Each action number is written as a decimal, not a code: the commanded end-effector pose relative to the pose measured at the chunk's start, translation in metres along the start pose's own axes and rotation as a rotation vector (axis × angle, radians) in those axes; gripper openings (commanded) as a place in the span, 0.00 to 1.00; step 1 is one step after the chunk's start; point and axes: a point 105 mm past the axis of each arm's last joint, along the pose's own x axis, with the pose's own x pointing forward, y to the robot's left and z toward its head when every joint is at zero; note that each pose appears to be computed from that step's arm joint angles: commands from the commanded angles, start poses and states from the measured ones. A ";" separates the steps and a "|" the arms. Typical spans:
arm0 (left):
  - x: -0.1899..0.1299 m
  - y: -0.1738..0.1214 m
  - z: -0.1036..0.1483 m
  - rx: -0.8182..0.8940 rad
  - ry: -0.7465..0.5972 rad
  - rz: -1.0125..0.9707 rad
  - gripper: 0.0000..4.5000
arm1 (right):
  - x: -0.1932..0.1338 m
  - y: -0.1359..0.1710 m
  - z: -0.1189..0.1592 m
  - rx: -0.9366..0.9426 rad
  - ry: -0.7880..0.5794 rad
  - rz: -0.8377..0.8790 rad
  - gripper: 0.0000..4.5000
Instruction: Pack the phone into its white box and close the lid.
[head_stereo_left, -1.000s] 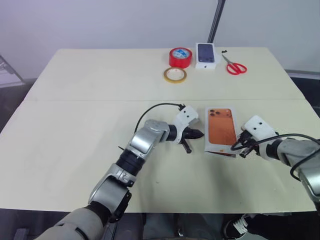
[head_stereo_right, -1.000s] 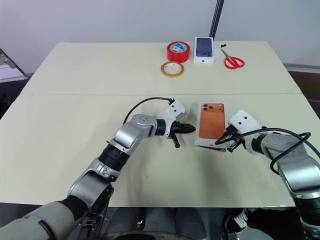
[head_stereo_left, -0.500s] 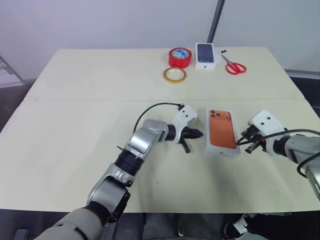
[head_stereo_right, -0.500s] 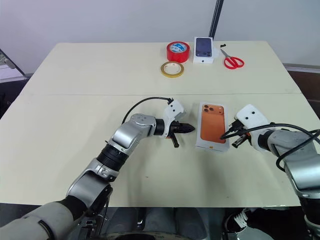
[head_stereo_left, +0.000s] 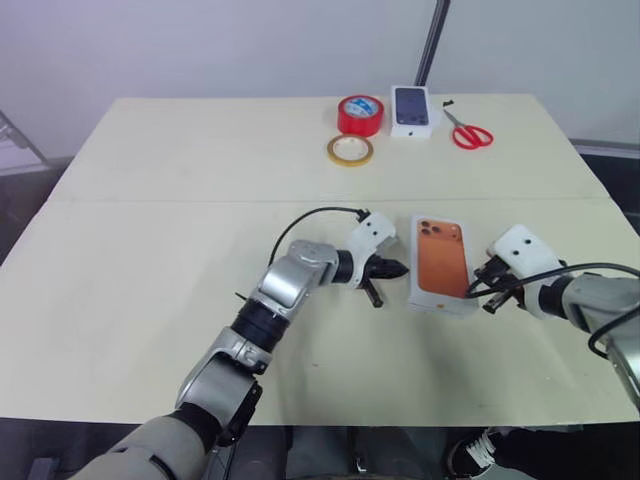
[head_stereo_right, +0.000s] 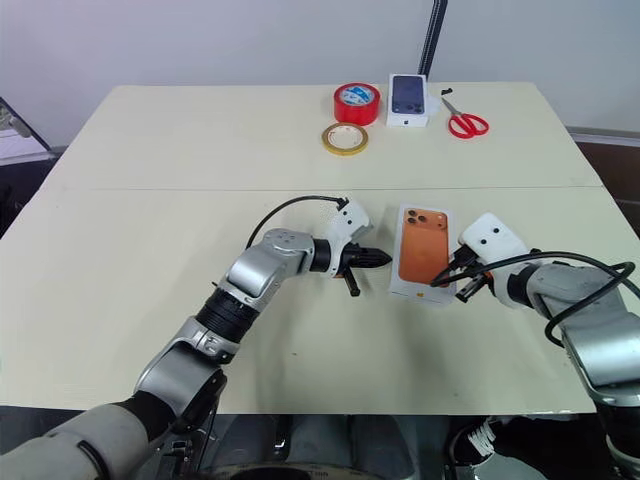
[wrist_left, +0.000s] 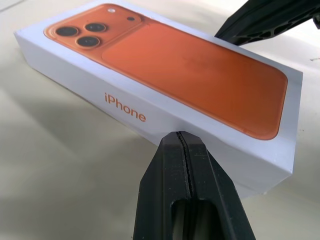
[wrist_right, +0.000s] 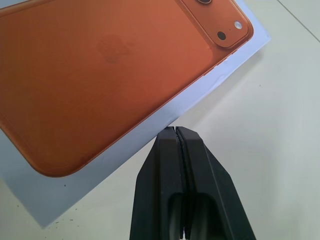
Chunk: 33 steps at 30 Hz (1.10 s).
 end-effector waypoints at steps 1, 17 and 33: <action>0.005 -0.016 0.018 0.042 -0.047 -0.072 0.00 | -0.009 0.007 0.015 -0.038 -0.060 0.021 0.01; 0.000 -0.013 0.003 0.043 0.000 -0.064 0.00 | -0.010 0.015 0.003 -0.046 -0.024 0.059 0.01; -0.009 -0.012 0.047 0.055 -0.163 -0.058 0.00 | -0.046 0.014 0.026 -0.066 -0.138 0.137 0.01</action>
